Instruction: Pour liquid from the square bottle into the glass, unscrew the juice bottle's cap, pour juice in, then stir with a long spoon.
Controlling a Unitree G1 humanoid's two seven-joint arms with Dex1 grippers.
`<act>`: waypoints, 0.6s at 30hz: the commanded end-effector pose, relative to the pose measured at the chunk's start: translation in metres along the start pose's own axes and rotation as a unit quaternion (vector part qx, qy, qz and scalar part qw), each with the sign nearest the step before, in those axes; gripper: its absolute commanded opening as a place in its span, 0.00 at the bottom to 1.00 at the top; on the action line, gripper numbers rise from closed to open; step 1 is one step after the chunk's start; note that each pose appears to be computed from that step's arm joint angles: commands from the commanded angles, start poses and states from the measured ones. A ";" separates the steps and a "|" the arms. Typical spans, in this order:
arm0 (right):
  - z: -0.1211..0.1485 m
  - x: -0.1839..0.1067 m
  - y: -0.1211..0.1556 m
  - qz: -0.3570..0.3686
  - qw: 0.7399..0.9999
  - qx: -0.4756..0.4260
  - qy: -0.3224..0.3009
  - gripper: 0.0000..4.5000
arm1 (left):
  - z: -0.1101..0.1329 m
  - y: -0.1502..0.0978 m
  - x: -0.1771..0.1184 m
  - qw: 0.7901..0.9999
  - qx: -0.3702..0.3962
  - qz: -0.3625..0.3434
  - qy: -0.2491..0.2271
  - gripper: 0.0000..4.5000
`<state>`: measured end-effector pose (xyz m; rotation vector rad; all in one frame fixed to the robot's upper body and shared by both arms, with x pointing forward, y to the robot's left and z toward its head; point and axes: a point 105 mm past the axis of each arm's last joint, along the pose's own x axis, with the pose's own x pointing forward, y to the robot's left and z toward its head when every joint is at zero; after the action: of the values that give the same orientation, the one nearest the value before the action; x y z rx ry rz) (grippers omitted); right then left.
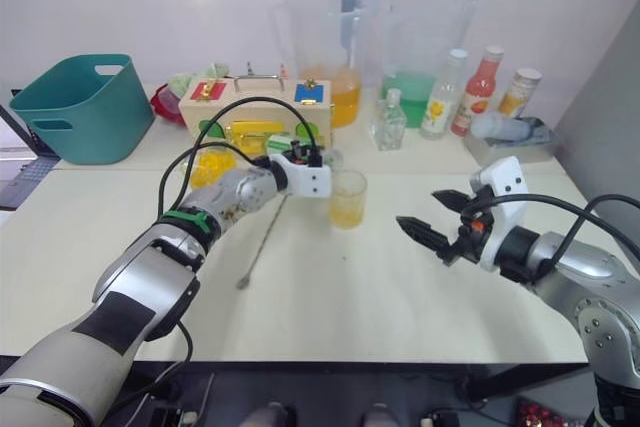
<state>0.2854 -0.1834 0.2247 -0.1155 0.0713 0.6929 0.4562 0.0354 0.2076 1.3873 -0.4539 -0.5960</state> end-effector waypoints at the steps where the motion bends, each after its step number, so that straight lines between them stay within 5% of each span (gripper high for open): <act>1: 0.008 -0.001 0.004 0.006 1.000 -0.008 -0.013 0.99 | 0.015 0.033 0.002 0.997 0.036 0.053 -0.029 0.28; 18: 0.007 -0.001 0.003 0.004 1.000 -0.010 -0.013 0.99 | 0.022 0.042 0.003 0.995 0.058 0.067 -0.041 0.28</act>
<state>0.2856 -0.1835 0.2247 -0.1151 0.0710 0.6910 0.4558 0.0364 0.2061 1.4476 -0.4850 -0.5797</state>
